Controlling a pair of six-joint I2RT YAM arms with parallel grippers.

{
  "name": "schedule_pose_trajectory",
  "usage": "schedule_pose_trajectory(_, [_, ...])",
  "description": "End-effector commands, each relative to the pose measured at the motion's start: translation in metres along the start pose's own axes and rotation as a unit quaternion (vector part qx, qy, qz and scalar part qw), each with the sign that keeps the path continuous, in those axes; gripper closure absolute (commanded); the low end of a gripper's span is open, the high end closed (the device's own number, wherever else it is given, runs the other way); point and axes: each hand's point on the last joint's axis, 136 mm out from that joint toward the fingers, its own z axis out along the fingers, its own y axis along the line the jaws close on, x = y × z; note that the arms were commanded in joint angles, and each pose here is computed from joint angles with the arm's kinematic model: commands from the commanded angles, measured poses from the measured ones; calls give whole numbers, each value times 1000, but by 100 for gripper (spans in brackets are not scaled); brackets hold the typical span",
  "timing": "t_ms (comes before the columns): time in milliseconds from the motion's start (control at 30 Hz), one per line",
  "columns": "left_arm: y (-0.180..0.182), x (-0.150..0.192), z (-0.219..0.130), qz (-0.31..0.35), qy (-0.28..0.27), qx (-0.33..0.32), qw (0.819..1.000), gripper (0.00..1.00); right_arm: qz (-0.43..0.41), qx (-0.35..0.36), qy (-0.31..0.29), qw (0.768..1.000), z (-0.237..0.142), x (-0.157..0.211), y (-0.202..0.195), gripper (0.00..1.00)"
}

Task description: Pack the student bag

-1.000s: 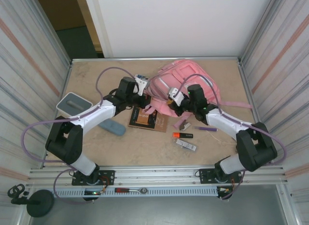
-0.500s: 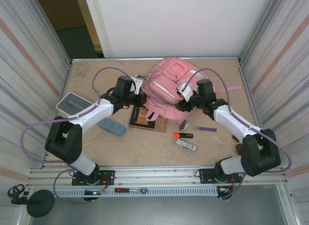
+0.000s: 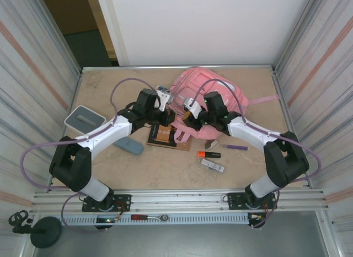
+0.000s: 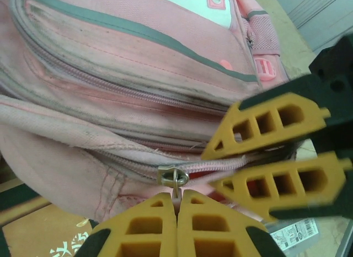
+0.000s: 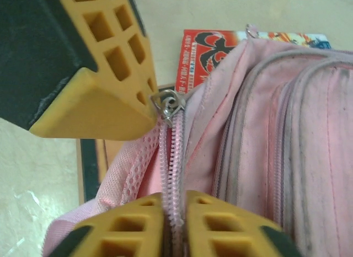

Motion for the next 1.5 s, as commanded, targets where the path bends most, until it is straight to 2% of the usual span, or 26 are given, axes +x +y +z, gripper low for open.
schedule_pose_trajectory(0, [-8, -39, -32, 32, -69, -10, 997, 100, 8, 62, 5, 998, -23, 6, -19, 95])
schedule_pose_trajectory(167, [39, -43, -38, 16, -76, -83, 993, 100, 33, 101, 13, 994, -59, 28, -34, 97])
schedule_pose_trajectory(267, [51, -44, -32, 12, -69, -92, 993, 100, 38, 107, 13, 993, -71, 33, -37, 96])
schedule_pose_trajectory(367, [48, -43, -22, 12, -55, -72, 996, 100, 39, 102, 9, 994, -73, 30, -36, 93])
schedule_pose_trajectory(467, [32, -44, -18, 14, -54, -34, 998, 100, 45, 87, 11, 995, -70, 22, -32, 79])
schedule_pose_trajectory(600, [2, -46, -19, 28, -60, 13, 998, 100, 50, 69, 0, 996, -60, 3, -21, 45])
schedule_pose_trajectory(733, [-26, -50, -23, 30, -70, 59, 995, 100, 46, 47, -15, 998, -41, -12, -5, 32])
schedule_pose_trajectory(833, [-39, -51, -23, 40, -69, 71, 994, 100, 45, 48, -27, 997, -29, -21, -5, 29])
schedule_pose_trajectory(900, [-45, -52, -25, 43, -71, 78, 993, 100, 46, 43, -26, 998, -20, -26, -6, 36])
schedule_pose_trajectory(933, [-45, -52, -25, 43, -72, 77, 994, 100, 45, 44, -20, 998, -17, -25, -7, 45])
schedule_pose_trajectory(1000, [-38, -52, -28, 45, -75, 56, 995, 100, 42, 63, -1, 997, -18, -17, -15, 71])
schedule_pose_trajectory(1100, [-16, -52, -33, 38, -78, 1, 996, 100, 51, 81, 6, 995, -35, -6, -25, 88])
schedule_pose_trajectory(1267, [31, -46, -32, 12, -69, -66, 995, 100, 60, 69, -36, 995, -73, -5, -25, 100])
schedule_pose_trajectory(1467, [56, -45, -22, -2, -68, -88, 994, 100, 55, 48, -58, 996, -95, -11, -21, 100])
